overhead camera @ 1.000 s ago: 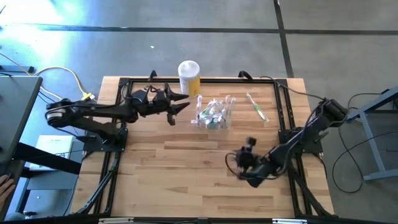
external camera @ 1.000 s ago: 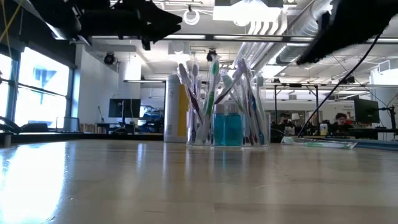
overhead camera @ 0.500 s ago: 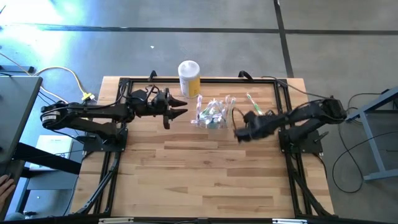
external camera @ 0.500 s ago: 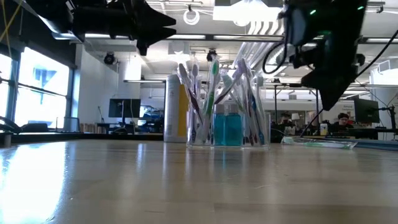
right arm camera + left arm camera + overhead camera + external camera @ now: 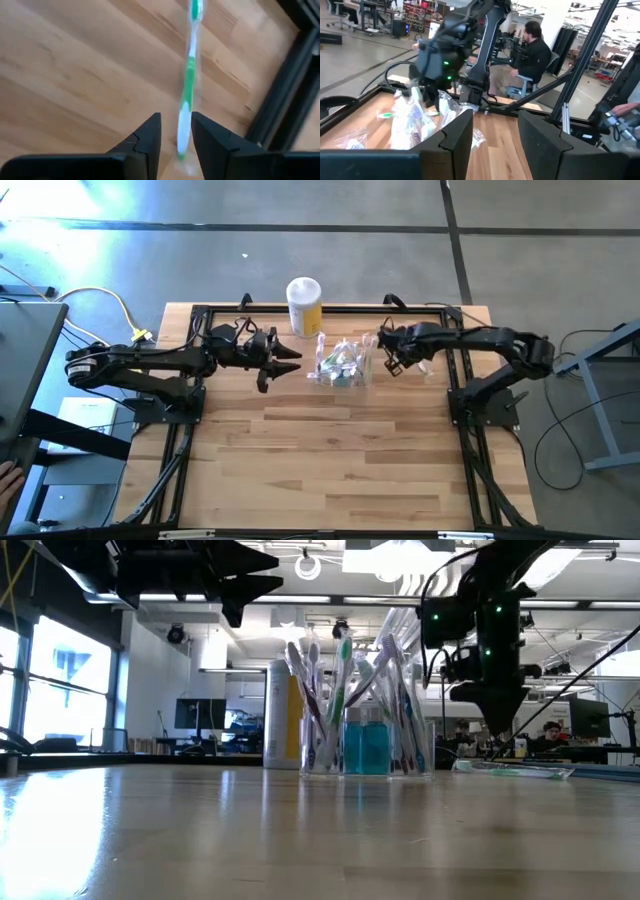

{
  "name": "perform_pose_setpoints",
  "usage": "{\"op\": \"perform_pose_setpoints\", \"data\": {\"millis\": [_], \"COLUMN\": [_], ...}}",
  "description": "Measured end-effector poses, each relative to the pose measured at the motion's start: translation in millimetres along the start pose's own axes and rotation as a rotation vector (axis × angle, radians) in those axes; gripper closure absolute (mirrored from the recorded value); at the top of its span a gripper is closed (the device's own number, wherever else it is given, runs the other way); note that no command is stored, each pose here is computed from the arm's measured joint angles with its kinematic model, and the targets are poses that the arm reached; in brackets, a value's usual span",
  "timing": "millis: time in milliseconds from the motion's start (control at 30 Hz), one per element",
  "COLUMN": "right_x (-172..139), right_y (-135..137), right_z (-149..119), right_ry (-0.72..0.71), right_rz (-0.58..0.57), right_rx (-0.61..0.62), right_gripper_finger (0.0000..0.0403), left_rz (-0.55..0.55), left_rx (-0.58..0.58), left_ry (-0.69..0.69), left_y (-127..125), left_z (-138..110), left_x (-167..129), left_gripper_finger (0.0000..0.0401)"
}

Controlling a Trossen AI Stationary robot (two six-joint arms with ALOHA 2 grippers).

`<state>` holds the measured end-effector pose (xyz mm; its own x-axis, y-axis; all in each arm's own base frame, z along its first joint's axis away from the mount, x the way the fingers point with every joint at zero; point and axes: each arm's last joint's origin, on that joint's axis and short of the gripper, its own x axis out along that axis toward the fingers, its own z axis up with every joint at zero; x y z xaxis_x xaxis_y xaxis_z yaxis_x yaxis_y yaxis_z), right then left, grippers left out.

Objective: Pick & Place toothbrushing station
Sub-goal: Put the green toothbrush into the transparent organizer

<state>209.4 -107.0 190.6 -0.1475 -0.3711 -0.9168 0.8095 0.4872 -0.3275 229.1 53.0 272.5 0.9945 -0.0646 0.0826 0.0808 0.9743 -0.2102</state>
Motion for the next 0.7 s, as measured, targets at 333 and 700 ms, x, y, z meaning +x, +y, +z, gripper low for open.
{"op": "perform_pose_setpoints", "data": {"millis": [333,700], "right_x": [39.2,64.6], "right_y": [-36.8,-48.8], "right_z": [15.0,9.6], "right_ry": [0.028,0.016], "right_rz": [0.084,0.147], "right_rx": [0.094,0.106], "right_gripper_finger": [0.0303,0.0303], "left_rz": [0.005,0.006], "left_rx": [-0.008,0.002], "left_ry": [0.023,0.026], "left_y": [0.6,0.6], "left_z": [-2.4,-2.6], "left_x": [0.0,0.0], "left_gripper_finger": [0.0247,0.0247]}}
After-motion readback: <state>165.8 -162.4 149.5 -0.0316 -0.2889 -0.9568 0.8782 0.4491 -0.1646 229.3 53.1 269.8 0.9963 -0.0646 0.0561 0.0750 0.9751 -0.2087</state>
